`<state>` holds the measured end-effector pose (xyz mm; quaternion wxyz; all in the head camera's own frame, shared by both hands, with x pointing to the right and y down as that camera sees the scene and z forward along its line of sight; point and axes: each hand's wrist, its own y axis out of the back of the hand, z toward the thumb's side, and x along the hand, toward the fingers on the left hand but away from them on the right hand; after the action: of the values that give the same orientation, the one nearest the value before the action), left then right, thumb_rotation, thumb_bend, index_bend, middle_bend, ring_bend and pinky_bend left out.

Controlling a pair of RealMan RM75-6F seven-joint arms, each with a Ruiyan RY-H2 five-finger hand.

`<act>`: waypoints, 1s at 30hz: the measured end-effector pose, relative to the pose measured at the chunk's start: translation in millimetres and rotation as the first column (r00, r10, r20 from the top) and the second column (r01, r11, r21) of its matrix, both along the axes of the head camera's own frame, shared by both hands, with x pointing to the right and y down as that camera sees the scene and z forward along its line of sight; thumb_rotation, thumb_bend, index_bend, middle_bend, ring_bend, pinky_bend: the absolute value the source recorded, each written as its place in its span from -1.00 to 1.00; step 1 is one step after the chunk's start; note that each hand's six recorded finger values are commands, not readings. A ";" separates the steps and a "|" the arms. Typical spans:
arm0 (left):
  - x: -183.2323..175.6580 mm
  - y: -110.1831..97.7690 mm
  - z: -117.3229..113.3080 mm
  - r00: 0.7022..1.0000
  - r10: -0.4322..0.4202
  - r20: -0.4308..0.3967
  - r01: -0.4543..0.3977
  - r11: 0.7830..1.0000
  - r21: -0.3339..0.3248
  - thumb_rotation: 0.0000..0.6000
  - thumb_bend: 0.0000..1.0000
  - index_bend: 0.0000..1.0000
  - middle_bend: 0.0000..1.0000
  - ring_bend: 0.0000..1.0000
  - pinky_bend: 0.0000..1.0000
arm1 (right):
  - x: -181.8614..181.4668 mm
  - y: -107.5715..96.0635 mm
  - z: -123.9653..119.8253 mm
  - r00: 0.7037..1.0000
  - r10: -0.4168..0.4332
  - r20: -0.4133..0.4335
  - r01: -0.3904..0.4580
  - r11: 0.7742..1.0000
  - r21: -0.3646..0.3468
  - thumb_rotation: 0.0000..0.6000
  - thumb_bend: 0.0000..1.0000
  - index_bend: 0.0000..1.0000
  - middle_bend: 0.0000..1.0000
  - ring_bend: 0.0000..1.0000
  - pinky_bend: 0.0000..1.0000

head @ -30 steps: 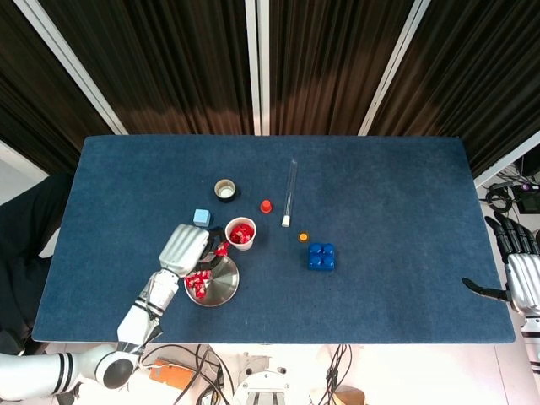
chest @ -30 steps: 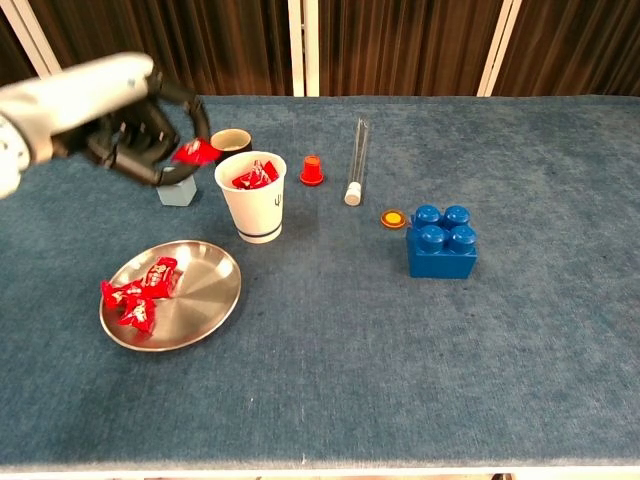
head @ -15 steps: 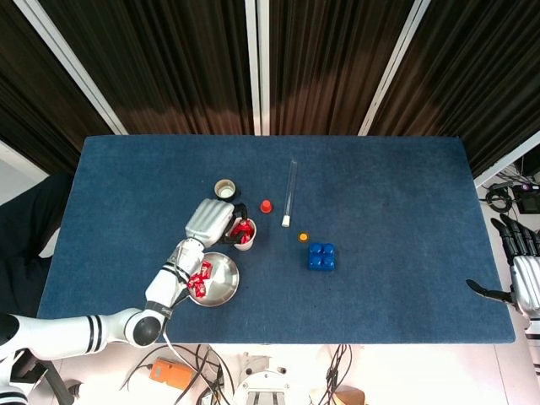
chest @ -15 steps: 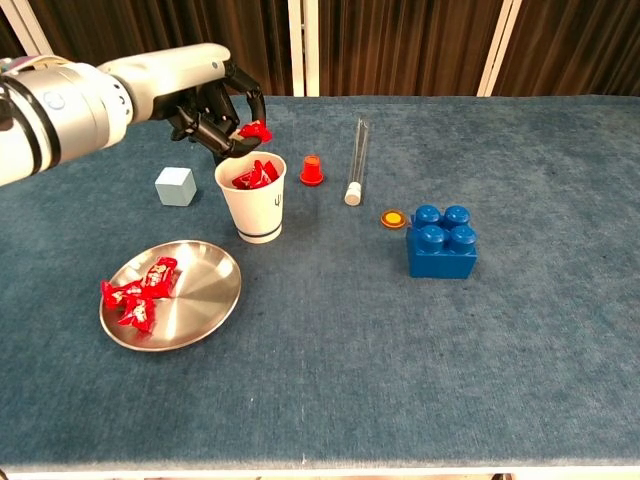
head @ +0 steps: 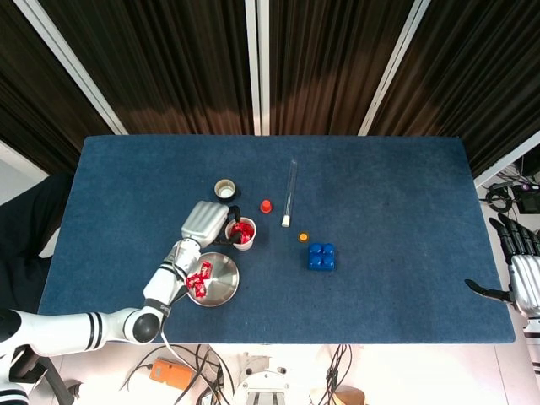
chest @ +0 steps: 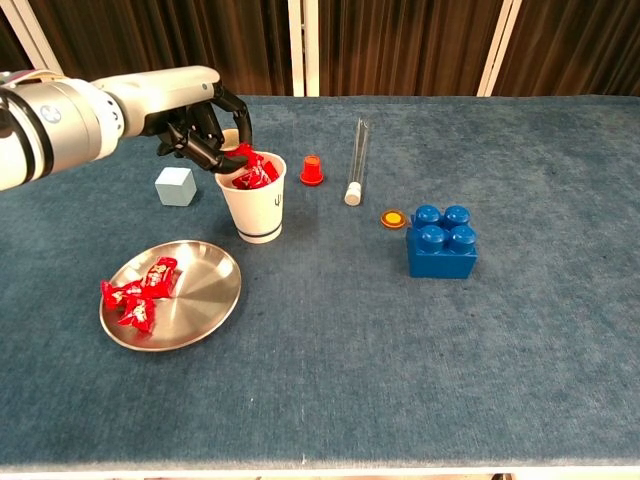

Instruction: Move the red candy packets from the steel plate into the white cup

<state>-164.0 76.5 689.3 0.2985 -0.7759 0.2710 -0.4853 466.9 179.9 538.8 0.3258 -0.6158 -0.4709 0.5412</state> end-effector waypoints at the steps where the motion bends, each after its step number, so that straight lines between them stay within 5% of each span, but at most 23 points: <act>1: -0.4 0.4 0.0 1.000 0.001 0.002 -0.001 1.000 -0.002 0.67 -0.46 -0.20 0.65 0.50 0.58 | 0.0 0.1 -0.1 1.000 0.000 0.000 0.000 1.000 0.000 1.00 -0.68 -1.00 -0.88 -1.00 -0.76; 10: -7.6 -2.4 -11.8 0.999 -0.034 -0.025 0.034 0.999 0.025 0.67 -0.61 -0.38 0.60 0.47 0.58 | 0.1 -0.7 -3.3 1.000 0.000 -0.001 0.000 1.000 0.010 1.00 -0.68 -1.00 -0.88 -1.00 -0.76; 14: -29.9 -7.5 -28.1 0.995 -0.095 -0.043 0.098 0.991 0.086 0.67 -0.65 -0.38 0.40 0.30 0.56 | 2.4 -1.6 -6.7 1.000 0.004 -0.003 -0.004 1.000 0.016 1.00 -0.68 -1.00 -0.88 -1.00 -0.76; 17: -59.0 -7.6 -40.6 0.989 -0.145 -0.030 0.148 0.978 0.149 0.67 -0.70 -0.38 0.13 0.02 0.21 | 5.2 -1.6 -8.0 1.000 0.008 -0.001 -0.008 1.000 0.017 1.00 -0.68 -1.00 -0.88 -1.00 -0.76; 21: -107.8 5.1 -54.3 0.977 -0.213 0.006 0.206 0.951 0.232 0.67 -0.80 -0.47 -0.31 -0.54 -0.75 | 8.9 0.0 -10.1 1.000 0.009 0.005 -0.009 1.000 0.014 1.00 -0.68 -1.00 -0.94 -1.00 -0.77; 22: -120.2 10.8 -57.1 0.974 -0.228 0.018 0.216 0.944 0.248 0.68 -0.82 -0.49 -0.38 -0.63 -0.86 | 9.4 0.4 -10.8 1.000 0.007 0.008 -0.007 1.000 0.014 1.00 -0.68 -1.00 -0.95 -1.00 -0.78; 24: -149.1 27.6 -62.9 0.965 -0.257 0.045 0.235 0.932 0.275 0.69 -0.85 -0.50 -0.51 -0.78 -1.00 | 10.1 1.9 -12.8 1.000 0.002 0.013 -0.002 1.000 0.016 1.00 -0.68 -1.00 -0.96 -1.00 -0.81; 30: -215.9 85.3 -81.6 0.941 -0.324 0.098 0.282 0.911 0.302 0.92 -0.85 -0.50 -0.55 -0.83 -1.00 | 5.4 8.5 -14.8 0.999 -0.027 0.019 0.026 0.999 0.024 1.00 -0.68 -1.00 -0.96 -1.00 -0.87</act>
<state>-379.9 161.8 607.7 0.3464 -0.6361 0.4324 -0.5371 472.3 188.4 524.0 0.3355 -0.6234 -0.4721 0.5253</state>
